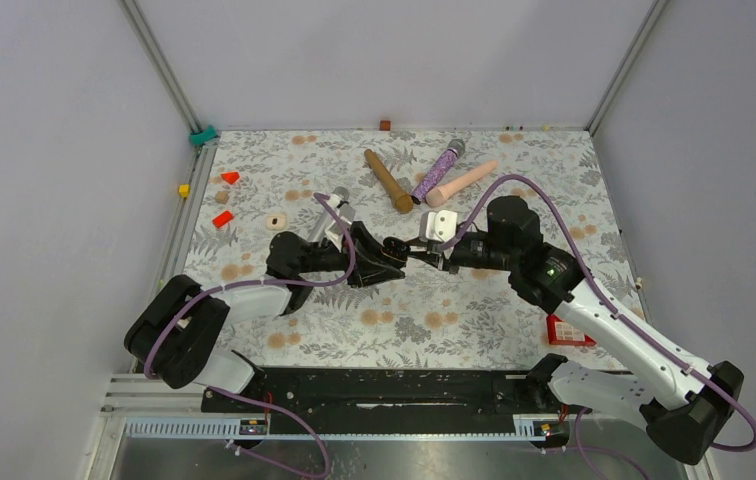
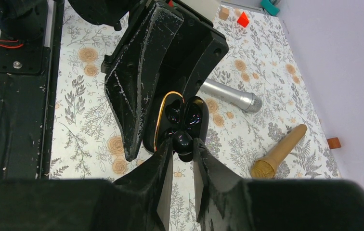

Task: Insert the wireless bluetooth earbuds into the charging case
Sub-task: Place the earbud in the charging case.

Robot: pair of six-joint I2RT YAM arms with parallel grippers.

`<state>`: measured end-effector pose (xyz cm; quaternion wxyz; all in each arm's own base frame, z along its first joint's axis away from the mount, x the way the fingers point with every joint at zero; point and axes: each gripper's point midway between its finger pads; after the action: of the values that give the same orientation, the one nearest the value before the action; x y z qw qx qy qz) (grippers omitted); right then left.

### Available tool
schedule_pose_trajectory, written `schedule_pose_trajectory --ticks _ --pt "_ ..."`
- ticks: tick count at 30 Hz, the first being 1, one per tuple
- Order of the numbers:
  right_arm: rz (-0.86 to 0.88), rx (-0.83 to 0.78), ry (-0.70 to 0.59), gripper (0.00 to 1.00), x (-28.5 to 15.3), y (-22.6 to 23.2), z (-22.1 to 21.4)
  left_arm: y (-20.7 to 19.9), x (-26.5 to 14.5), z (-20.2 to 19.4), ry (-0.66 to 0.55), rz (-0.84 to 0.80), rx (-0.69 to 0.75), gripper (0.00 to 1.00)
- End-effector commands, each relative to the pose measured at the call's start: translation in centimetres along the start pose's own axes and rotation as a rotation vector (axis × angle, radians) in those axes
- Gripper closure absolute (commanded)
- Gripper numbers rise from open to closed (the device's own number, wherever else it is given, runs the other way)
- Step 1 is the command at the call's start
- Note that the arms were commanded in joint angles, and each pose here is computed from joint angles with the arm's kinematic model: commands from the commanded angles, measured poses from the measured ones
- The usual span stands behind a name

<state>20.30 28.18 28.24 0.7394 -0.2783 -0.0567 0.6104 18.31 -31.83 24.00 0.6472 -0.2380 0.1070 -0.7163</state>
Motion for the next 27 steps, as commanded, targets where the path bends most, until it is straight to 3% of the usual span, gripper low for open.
schedule_pose_trajectory --ticks 1,9,27 --pt "0.001 -0.009 -0.028 0.79 -0.1 0.3 0.7 -1.2 0.3 3.0 -0.075 -0.041 0.125 1.00" --pt "-0.092 0.069 -0.036 0.80 0.3 -1.3 0.8 -1.0 -0.2 3.6 -0.102 -0.022 0.143 1.00" --pt "-0.075 0.194 -0.005 0.82 0.6 -1.3 1.0 -1.0 -0.3 3.5 -0.101 -0.022 0.164 1.00"
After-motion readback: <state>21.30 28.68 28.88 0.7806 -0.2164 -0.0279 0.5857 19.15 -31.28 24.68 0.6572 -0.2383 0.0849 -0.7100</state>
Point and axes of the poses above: each gripper's point midway between its finger pads, its own x axis out along the fingers, its own y axis along the line the jaws close on, z = x × y, and after that the axes turned 9 degrees about -x, right-handed
